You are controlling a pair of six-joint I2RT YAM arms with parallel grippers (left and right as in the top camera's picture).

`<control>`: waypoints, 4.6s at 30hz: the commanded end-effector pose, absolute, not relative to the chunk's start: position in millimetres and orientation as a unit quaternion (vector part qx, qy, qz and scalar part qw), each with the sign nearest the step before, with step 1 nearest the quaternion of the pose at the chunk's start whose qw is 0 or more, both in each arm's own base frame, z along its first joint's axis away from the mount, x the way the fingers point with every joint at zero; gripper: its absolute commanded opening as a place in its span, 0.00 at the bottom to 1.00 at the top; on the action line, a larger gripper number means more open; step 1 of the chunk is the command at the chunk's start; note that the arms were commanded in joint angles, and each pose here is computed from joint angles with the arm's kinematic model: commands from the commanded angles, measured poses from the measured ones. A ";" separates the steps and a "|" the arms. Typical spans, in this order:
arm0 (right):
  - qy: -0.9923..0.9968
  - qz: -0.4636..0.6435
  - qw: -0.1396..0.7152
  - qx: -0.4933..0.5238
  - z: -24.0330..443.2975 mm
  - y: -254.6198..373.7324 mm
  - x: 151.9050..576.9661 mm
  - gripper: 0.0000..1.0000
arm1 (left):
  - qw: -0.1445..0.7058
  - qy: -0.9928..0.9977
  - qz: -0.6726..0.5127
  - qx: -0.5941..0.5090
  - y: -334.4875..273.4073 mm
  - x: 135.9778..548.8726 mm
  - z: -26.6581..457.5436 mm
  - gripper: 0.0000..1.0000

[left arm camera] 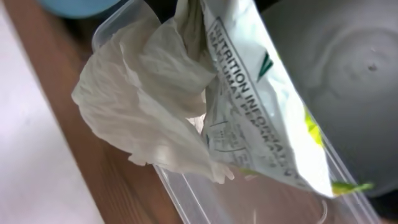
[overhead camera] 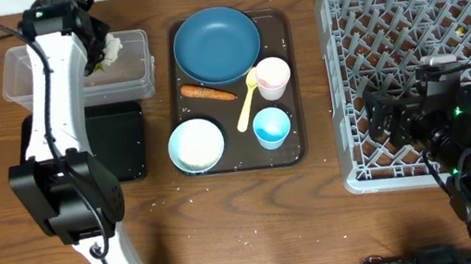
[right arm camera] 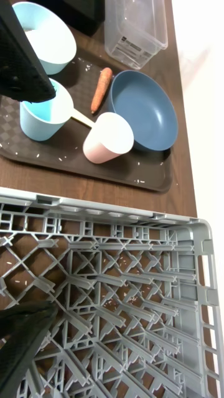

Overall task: Sort waste into correct bins and load items into the dishwasher rack
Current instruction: 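Carry the trash with left gripper and drop it into the clear bin, then grasp the light-blue cup with the left gripper and lift it, then hand the light-blue cup from left gripper to right gripper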

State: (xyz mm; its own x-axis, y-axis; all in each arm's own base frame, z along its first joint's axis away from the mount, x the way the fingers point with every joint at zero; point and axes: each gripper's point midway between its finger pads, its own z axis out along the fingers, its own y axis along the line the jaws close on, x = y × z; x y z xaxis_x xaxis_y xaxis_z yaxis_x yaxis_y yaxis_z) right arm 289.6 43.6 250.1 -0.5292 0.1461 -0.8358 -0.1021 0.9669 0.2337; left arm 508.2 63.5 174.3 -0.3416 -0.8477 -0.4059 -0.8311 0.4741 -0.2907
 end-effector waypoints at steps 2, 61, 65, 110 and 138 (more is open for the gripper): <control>0.859 0.136 0.493 0.011 260.8 46.9 289.9 0.99 | 0.255 0.786 -0.022 -0.563 66.4 512.2 159.3 0.08; 0.877 0.142 0.459 0.010 241.7 50.7 295.3 0.99 | 0.020 0.960 -0.072 0.269 -228.7 330.6 84.5 0.73; 0.876 0.151 0.458 0.005 242.1 54.2 294.4 0.99 | 0.026 0.963 -0.074 0.257 -231.0 332.3 75.6 0.70; 0.838 0.214 0.499 0.046 272.4 63.5 309.4 0.99 | -0.013 0.923 -0.382 0.050 -251.8 350.8 158.8 0.06; 0.691 0.518 0.432 -0.260 265.1 207.8 347.3 0.90 | -0.033 0.768 -0.638 0.042 -230.9 359.5 258.0 0.06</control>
